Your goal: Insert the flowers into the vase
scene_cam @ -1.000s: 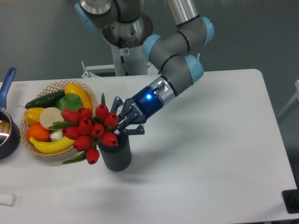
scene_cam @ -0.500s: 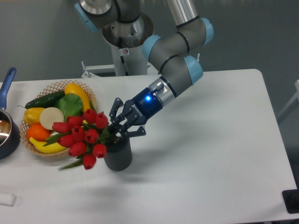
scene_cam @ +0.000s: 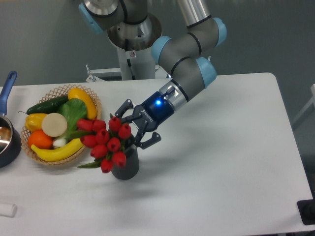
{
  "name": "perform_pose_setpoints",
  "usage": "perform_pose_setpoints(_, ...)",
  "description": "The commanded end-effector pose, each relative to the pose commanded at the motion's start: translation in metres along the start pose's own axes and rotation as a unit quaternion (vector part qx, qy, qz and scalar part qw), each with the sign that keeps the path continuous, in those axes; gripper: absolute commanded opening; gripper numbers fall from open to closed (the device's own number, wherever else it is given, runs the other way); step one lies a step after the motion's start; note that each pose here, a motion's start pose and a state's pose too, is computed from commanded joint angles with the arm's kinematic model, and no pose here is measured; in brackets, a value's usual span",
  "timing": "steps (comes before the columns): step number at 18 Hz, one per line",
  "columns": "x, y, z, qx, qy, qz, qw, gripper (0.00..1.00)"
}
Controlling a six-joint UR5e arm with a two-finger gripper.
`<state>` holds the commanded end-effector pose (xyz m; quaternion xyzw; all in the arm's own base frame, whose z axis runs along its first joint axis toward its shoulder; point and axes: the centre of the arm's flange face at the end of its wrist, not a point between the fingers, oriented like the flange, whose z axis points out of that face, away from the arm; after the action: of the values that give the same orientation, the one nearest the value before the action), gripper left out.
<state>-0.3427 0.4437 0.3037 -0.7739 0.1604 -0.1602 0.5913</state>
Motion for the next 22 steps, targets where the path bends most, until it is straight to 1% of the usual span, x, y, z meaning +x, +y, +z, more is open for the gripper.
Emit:
perform_pose_setpoints(5, 0.001, -0.008, -0.02, -0.069, -0.03, 0.019, 0.997, 1.0)
perform_pose_setpoints(8, -0.001, -0.002, -0.03, -0.099, -0.044, 0.018, 0.994, 1.0)
perform_pose_setpoints(10, -0.011, -0.013, -0.055, -0.12, -0.072, 0.039, 0.9894, 1.0)
perform_pose_setpoints(11, -0.016, -0.022, -0.068, -0.145, -0.089, 0.056, 0.9838, 1.0)
perform_pose_setpoints(12, -0.02, -0.025, -0.081, -0.182, -0.107, 0.067, 0.9753, 1.0)
perform_pose_setpoints(13, -0.028, -0.026, -0.096, -0.221, -0.126, 0.071, 0.9646, 1.0)
perform_pose_setpoints(14, -0.034, -0.03, -0.105, -0.248, -0.139, 0.076, 0.9557, 1.0)
perform_pose_setpoints(17, -0.051, -0.049, -0.132, -0.287, -0.173, 0.089, 0.9381, 1.0)
perform_pose_setpoints(19, -0.061, -0.066, -0.156, -0.312, -0.202, 0.098, 0.9231, 1.0)
perform_pose_setpoints(20, -0.075, -0.09, -0.181, -0.352, -0.231, 0.113, 0.9001, 1.0)
perform_pose_setpoints(22, -0.08, -0.105, -0.19, -0.365, -0.24, 0.119, 0.8917, 1.0)
